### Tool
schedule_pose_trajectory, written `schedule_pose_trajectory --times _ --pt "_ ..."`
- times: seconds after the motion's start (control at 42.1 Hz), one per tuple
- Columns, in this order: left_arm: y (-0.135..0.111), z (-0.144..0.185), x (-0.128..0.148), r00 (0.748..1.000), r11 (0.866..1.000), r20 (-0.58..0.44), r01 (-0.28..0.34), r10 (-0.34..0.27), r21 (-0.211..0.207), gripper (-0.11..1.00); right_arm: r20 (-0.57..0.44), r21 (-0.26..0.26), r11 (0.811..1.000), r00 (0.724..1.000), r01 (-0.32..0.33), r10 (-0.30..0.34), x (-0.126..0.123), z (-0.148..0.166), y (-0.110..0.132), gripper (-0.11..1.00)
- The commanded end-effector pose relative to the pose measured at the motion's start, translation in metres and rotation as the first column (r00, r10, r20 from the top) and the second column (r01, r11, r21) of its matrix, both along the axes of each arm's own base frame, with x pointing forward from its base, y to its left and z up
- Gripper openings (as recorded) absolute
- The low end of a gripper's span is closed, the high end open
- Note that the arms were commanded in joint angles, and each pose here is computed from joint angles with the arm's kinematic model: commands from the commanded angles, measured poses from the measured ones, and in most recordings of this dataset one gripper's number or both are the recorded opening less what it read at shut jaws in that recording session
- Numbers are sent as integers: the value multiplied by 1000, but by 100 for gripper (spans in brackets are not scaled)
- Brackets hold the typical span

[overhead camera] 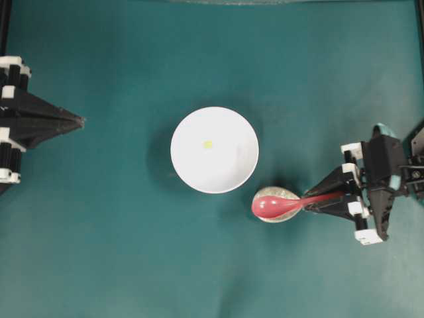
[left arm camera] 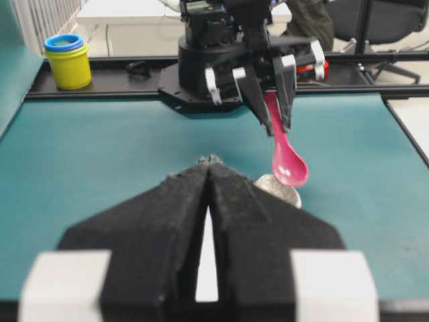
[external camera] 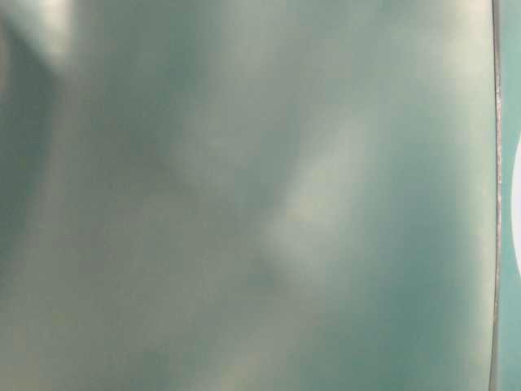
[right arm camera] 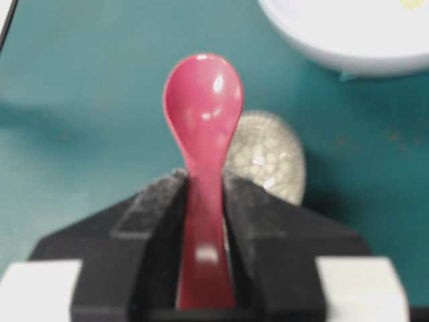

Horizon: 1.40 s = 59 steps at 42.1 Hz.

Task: Scoop the yellow hexagonal prism block from the bowl with a spoon using the right arm.
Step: 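Lift the red spoon with the right gripper and carry it over the bowl, then lower the spoon bowl into the white bowl beside the yellow block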

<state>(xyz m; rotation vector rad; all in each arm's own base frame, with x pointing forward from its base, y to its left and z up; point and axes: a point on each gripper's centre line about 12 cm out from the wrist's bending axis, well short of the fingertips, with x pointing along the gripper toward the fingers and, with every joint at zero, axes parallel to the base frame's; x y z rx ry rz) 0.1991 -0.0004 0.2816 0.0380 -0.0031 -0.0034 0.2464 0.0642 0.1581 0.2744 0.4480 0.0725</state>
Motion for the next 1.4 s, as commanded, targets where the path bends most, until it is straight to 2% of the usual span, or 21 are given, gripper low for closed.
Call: schedule_pose_trajectory --times 0.0,0.214,0.499,0.998,1.212,1.378 --pt "0 3 2 1000 1000 3 -1 1 3 0 -8 9 1000 1000 -2 2 13 25 -5 23" --pt "0 4 1 1000 1000 9 -1 1 5 0 -110 -10 1000 994 2 -3 33 59 -28 23" --pt "0 5 1 1000 1000 12 1 -1 5 0 -225 -50 999 974 1 -12 56 85 -56 23" --pt "0 5 1 1000 1000 11 -1 1 8 0 -460 -81 996 888 -34 -7 100 76 -84 23" --pt "0 4 1 1000 1000 9 -1 1 5 0 -518 -67 997 856 -49 7 114 74 -88 23" --pt "0 4 1 1000 1000 8 -1 1 5 0 -564 -42 999 826 -32 3 121 73 -93 23"
